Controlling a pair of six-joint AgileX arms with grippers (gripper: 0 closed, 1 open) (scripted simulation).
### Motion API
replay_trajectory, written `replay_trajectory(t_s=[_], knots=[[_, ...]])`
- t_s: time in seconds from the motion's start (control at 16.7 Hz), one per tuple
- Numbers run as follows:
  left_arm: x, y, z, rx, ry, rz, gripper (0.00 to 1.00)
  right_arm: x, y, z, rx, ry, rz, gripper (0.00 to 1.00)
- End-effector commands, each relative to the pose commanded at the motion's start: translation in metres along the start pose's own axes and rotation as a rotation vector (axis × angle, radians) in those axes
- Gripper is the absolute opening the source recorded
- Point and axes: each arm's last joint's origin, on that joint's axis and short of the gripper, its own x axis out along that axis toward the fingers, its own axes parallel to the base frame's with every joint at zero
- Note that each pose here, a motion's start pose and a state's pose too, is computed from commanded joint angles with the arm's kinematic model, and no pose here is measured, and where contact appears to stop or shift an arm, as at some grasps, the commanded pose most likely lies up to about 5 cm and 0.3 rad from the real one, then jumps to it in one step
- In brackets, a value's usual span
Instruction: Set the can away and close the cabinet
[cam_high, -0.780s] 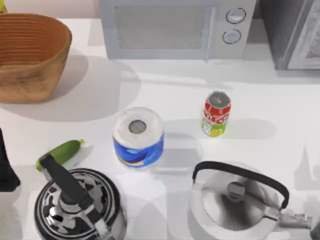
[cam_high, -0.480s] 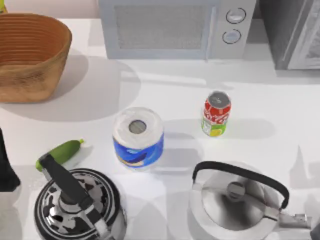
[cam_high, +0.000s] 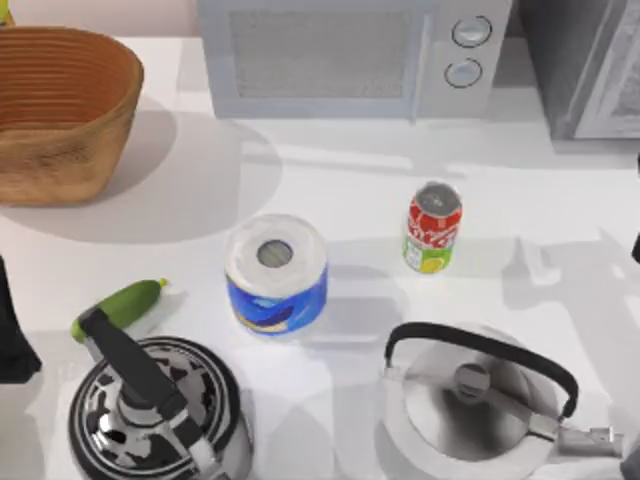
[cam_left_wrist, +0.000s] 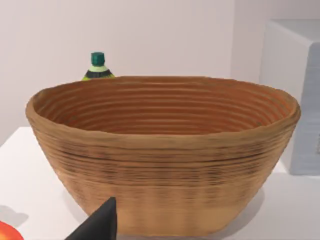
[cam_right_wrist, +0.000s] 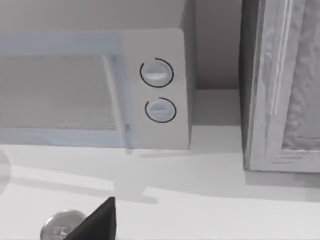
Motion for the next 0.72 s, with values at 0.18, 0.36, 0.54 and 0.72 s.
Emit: replay_trajectory(t_s=[0.18, 0.36, 0.54, 0.72], knots=[[0.000, 0.000, 0.000, 0.000, 0.000, 0.000, 1.00, 0.049, 0.037, 0.021, 0.011, 0.128, -0.022, 1.00], [0.000, 0.000, 0.000, 0.000, 0.000, 0.000, 1.00, 0.106, 0.083, 0.008, 0.010, 0.261, -0.055, 1.00], [0.000, 0.000, 0.000, 0.000, 0.000, 0.000, 1.00, 0.149, 0.116, -0.029, 0.006, 0.375, -0.098, 1.00], [0.000, 0.000, 0.000, 0.000, 0.000, 0.000, 1.00, 0.171, 0.133, -0.069, 0.001, 0.469, -0.142, 1.00]])
